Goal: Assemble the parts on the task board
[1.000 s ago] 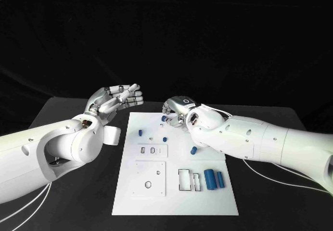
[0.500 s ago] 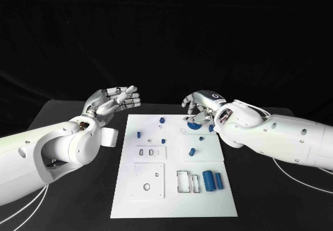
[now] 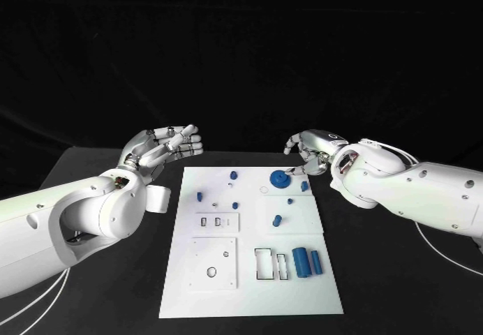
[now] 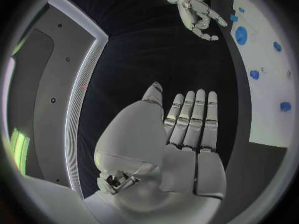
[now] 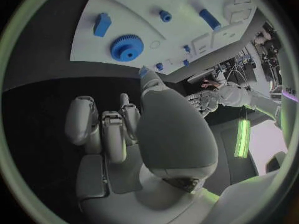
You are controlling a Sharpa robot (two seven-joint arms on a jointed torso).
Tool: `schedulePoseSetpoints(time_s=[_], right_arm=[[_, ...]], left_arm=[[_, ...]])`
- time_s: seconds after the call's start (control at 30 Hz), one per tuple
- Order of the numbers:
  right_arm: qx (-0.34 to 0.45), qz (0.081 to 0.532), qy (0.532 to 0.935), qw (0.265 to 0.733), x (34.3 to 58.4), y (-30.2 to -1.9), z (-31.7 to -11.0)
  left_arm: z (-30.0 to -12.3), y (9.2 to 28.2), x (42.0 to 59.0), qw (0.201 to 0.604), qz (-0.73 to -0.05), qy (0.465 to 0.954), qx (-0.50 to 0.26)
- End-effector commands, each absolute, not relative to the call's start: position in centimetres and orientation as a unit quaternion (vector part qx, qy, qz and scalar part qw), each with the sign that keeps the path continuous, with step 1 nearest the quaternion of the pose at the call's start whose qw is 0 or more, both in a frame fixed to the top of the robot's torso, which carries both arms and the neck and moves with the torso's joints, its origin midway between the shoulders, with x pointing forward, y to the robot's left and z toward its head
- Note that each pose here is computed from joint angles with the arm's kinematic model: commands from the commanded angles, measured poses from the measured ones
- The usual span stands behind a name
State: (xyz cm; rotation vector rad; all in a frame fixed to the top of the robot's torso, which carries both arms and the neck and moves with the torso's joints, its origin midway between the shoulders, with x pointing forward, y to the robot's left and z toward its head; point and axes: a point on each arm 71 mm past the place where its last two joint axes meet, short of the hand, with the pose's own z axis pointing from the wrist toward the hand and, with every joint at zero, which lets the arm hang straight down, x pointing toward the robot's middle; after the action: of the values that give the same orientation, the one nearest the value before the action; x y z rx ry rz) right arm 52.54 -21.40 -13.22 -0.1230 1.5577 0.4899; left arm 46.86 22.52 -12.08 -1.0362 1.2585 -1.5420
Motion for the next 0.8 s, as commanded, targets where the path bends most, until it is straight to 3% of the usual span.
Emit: schedulePoseSetpoints(time_s=[0.03, 0.8], right_arm=[[-0.048, 0.206, 0.728, 0.652, 52.8, -21.4, -14.1], [-0.041, 0.204, 0.754, 0.623, 53.9, -20.3, -16.5]], left_arm=[[-11.9, 22.3, 46.8, 0.430, -0.629, 0.504, -0.408], [-11.9, 22.3, 46.9, 0.430, -0.628, 0.504, -0.408]])
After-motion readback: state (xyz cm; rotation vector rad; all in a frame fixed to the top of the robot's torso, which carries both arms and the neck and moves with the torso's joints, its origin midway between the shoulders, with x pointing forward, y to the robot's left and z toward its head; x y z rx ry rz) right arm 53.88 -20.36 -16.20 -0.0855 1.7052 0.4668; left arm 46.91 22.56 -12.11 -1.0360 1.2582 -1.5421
